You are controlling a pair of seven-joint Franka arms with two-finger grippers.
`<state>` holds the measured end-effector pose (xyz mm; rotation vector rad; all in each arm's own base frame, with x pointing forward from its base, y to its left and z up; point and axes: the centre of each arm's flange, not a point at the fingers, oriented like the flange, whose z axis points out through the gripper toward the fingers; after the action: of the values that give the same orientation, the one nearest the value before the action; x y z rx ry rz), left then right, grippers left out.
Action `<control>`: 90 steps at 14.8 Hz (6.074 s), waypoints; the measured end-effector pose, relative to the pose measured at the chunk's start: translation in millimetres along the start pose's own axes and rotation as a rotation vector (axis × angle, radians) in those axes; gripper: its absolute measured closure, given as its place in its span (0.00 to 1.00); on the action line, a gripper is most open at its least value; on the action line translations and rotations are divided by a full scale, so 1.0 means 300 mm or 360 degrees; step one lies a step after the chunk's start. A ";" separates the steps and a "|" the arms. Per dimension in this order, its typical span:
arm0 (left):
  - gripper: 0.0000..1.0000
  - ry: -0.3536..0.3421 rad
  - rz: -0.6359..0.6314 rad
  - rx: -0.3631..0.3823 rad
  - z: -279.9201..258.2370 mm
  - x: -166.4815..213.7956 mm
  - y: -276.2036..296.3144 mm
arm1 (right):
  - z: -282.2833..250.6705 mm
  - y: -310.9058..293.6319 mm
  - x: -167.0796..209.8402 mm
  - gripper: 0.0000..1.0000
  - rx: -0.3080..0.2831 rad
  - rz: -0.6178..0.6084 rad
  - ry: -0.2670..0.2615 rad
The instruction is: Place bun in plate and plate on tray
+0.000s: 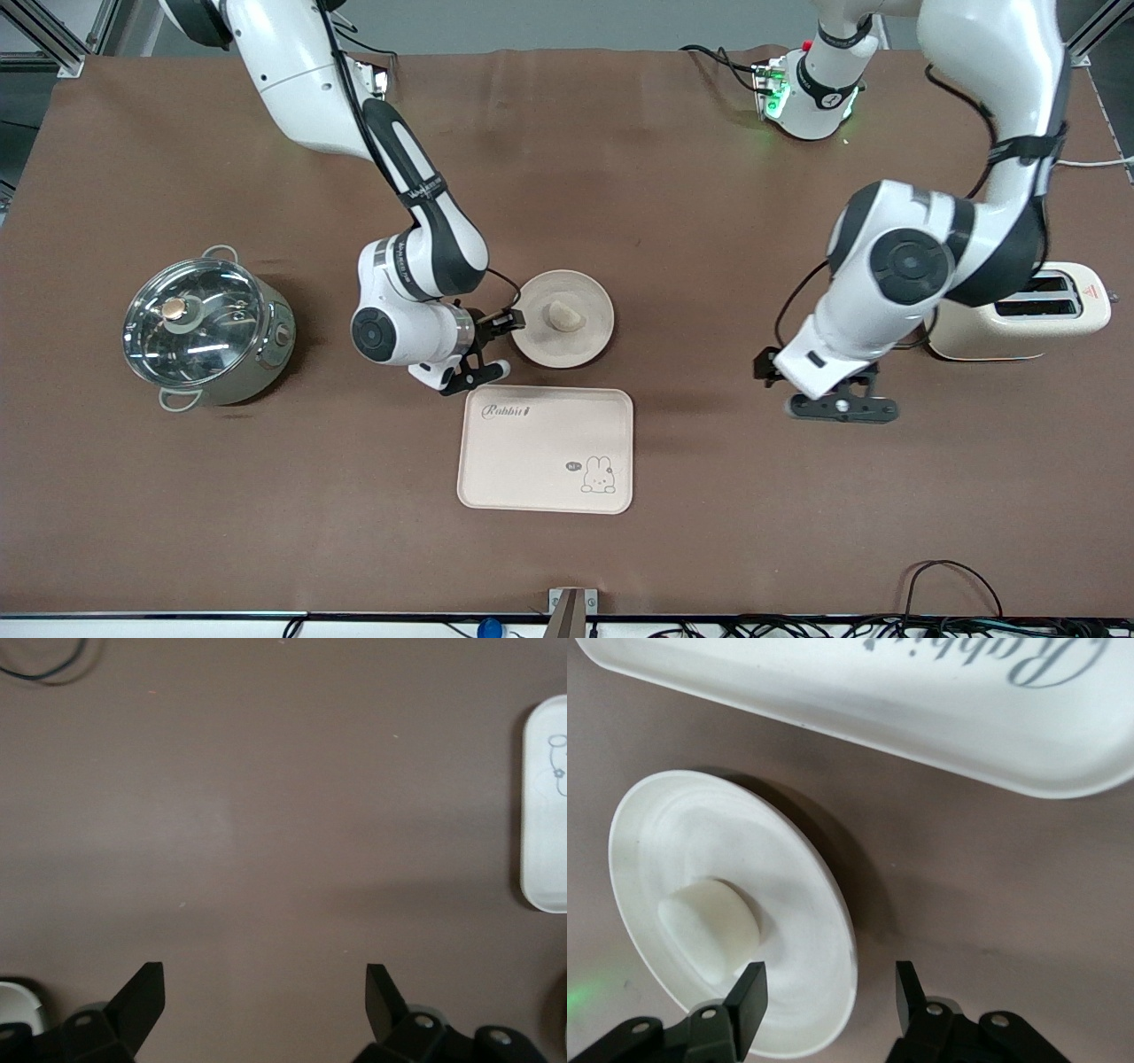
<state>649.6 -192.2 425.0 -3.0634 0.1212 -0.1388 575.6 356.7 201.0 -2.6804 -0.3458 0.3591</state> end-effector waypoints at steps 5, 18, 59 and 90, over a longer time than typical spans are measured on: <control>0.00 0.0065 -0.0023 -0.0009 -0.317 -0.051 -0.245 | 0.071 -0.033 -0.002 0.43 -0.0020 -0.0018 0.0018; 0.00 0.0071 -0.0013 -0.0032 -0.762 -0.310 -0.456 | 0.099 -0.041 -0.009 0.73 -0.0031 -0.0029 0.0000; 0.00 -0.0048 -0.0010 -0.0059 -0.756 -0.307 -0.450 | -0.205 0.211 0.408 0.76 -0.0014 0.0402 0.0510; 0.00 -0.0068 -0.0046 -0.0105 -0.738 -0.300 -0.470 | -1.763 0.472 -0.925 0.00 -0.0524 0.0338 0.0406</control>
<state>550.4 -59.8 647.7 -3.1323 0.0805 -0.0726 500.4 -42.4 661.4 -3.0496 -0.0439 0.0159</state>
